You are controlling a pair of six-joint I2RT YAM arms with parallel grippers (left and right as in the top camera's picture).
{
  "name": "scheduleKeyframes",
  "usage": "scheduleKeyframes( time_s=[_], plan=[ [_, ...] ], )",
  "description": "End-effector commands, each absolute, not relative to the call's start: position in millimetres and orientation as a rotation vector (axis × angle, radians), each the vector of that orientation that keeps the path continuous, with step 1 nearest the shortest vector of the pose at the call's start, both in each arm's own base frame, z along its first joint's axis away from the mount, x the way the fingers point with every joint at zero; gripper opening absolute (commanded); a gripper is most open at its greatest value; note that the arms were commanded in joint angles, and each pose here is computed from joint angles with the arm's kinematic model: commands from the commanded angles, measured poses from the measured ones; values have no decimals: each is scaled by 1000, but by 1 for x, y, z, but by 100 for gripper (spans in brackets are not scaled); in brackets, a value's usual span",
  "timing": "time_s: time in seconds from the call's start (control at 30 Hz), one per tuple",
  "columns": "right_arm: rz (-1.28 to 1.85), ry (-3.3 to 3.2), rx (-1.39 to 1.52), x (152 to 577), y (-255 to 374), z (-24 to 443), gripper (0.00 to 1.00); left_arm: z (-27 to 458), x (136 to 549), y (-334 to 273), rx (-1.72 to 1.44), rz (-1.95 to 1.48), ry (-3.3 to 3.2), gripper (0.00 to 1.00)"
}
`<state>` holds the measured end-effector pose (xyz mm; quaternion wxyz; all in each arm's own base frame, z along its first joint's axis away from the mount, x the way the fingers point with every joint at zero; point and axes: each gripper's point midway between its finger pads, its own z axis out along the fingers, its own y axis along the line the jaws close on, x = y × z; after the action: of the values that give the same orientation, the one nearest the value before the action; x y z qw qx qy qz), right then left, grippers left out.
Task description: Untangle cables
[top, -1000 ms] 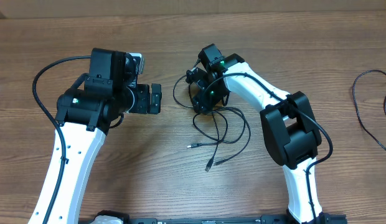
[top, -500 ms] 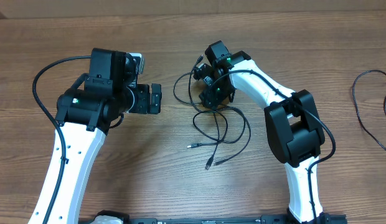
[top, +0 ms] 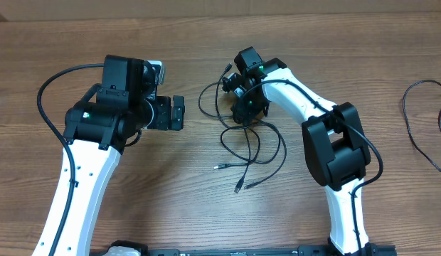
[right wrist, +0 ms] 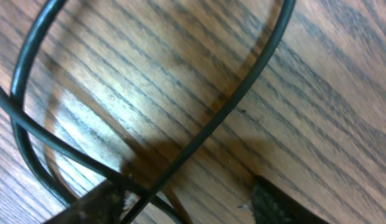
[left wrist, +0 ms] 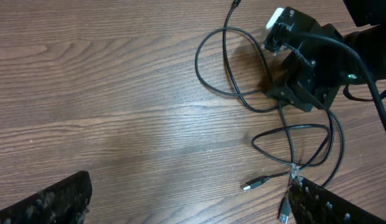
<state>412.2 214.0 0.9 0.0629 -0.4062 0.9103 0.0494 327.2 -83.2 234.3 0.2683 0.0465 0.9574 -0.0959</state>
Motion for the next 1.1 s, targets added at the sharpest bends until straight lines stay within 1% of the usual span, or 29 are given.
scheduleKeyframes(
  time_s=[0.0, 0.23, 0.27, 0.33, 0.47, 0.63, 0.77, 0.9, 1.07],
  plan=[
    [155, 2901, -1257, 387, 200, -46, 53, 239, 332, -81, 109, -252, 2572, 100],
    [146, 2919, -1261, 384, 197, -49, 27, 239, 332, -81, 109, -252, 2572, 99],
    [130, 2922, -1256, 385, 196, -49, 22, 239, 332, -81, 109, -252, 2572, 100],
    [124, 2924, -1258, 384, 195, -49, 18, 239, 332, -81, 109, -252, 2572, 100],
    [126, 2934, -1255, 382, 194, -49, 4, 239, 332, -81, 109, -252, 2572, 100],
    [125, 2967, -1220, 379, 193, -47, 4, 239, 332, -81, 109, -252, 2572, 100],
    [120, 3001, -1230, 376, 190, -36, 4, 239, 332, -81, 109, -252, 2572, 100],
    [112, 2993, -1203, 388, 188, -11, 4, 239, 332, -81, 109, -252, 2572, 99],
    [114, 2960, -1034, 418, 184, 40, 4, 239, 332, -81, 109, -252, 2572, 99]
  ],
)
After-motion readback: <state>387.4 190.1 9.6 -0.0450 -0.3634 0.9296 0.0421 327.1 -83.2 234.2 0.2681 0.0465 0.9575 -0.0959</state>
